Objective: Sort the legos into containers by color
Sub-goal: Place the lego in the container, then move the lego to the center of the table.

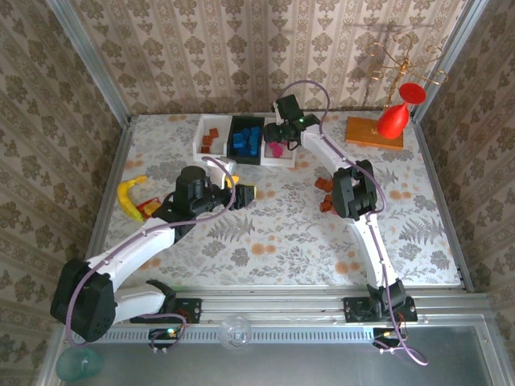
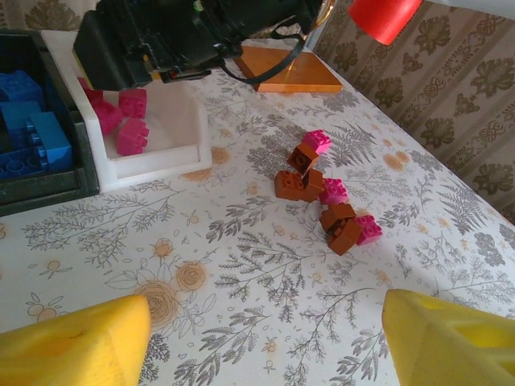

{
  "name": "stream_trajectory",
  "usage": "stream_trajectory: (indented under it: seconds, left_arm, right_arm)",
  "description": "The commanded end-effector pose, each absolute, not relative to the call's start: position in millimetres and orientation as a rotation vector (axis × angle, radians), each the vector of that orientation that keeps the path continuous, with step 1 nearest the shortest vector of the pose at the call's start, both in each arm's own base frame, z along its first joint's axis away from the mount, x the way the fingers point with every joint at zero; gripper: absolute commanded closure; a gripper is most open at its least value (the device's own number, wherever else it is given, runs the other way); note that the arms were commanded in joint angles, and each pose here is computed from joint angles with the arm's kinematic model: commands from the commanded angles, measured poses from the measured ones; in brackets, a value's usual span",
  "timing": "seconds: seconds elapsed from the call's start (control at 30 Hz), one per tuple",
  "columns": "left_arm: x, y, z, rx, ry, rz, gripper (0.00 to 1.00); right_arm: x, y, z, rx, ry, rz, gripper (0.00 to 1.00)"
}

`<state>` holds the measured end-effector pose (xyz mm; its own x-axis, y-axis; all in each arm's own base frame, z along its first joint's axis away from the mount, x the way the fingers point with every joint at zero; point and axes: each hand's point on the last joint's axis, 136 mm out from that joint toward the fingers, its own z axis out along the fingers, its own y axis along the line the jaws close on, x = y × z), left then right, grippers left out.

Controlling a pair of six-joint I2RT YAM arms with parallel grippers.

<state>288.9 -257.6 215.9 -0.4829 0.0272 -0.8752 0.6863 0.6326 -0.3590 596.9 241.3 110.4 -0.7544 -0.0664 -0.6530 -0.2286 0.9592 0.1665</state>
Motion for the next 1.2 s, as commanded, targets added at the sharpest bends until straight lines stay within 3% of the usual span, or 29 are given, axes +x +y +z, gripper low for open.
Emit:
stream_trajectory:
  seconds: [0.0, 0.2, 0.53, 0.73, 1.17]
  left_arm:
    - [288.0, -252.4, 214.0, 0.567, 1.937, -0.872, 0.23]
    - [292.2, -257.6, 208.9, 0.579, 1.953, -0.885, 0.23]
    - [286.0, -272.6, 182.8, 0.663, 1.967, -0.905, 0.24]
    - [285.7, -272.6, 163.4, 0.694, 1.999, -0.799, 0.24]
    - [293.1, -264.3, 155.3, 0.641, 2.015, -0.732, 0.23]
  right_arm:
    - [581.3, 234.6, 172.4, -0.197, 2.319, 0.31, 0.4]
    - [526.1, 206.4, 189.6, -0.201, 2.281, 0.277, 0.34]
    - [445.5, 137.3, 174.3, -0.167, 2.381, 0.037, 0.27]
    - [425.7, 108.3, 158.4, -0.074, 2.456, 0.004, 0.26]
    - [406.9, 116.3, 147.2, 0.13, 2.532, 0.164, 0.25]
